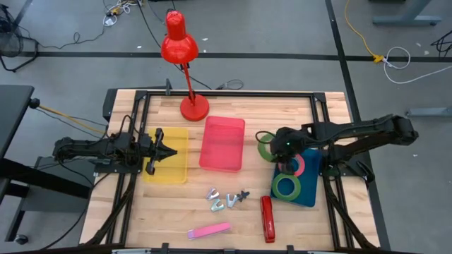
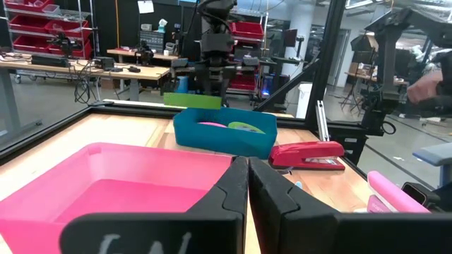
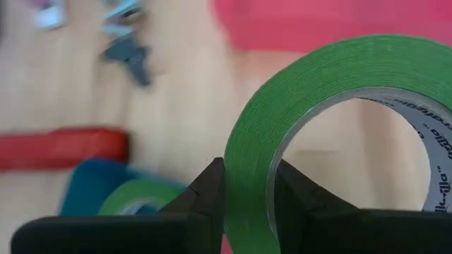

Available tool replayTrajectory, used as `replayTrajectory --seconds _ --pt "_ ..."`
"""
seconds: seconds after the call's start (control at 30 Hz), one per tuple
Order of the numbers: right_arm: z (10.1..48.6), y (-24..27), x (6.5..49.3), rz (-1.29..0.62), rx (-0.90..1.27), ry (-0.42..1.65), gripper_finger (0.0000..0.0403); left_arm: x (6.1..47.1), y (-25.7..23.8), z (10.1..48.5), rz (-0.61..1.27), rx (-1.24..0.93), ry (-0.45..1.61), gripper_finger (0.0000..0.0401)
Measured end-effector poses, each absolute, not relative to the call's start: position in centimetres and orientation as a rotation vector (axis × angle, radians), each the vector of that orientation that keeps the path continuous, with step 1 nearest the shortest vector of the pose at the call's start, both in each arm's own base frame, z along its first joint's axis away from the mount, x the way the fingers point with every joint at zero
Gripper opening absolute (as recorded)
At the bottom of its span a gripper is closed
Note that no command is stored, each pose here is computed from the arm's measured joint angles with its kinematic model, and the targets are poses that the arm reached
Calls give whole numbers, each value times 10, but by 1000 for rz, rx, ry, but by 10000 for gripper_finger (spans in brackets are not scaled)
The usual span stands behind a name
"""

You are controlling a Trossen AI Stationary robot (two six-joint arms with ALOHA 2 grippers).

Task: Pick and place Stapler, Stapler remover, tape
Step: Put the green tape into the blue bin

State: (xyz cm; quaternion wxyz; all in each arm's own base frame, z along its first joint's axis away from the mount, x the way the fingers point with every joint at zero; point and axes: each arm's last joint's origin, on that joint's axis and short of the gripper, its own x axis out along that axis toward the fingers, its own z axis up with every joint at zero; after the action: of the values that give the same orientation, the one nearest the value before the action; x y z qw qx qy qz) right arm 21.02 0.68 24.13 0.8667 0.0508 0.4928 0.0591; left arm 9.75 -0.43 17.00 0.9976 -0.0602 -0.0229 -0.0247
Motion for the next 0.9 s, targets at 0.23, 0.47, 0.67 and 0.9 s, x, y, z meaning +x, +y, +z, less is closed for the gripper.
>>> replayTrajectory --seconds 0.23,0.47,0.67,0.9 --pt "243 22 197 338 125 1092 82 97 -4 170 -50 -120 -46 18" --pt "240 36 188 423 71 1176 82 97 -4 170 -50 -120 -46 18" --pt "236 40 177 337 183 1321 82 97 -4 170 -50 -120 -46 18" --pt "234 39 170 218 269 1414 82 97 -4 170 -50 -120 -46 18"
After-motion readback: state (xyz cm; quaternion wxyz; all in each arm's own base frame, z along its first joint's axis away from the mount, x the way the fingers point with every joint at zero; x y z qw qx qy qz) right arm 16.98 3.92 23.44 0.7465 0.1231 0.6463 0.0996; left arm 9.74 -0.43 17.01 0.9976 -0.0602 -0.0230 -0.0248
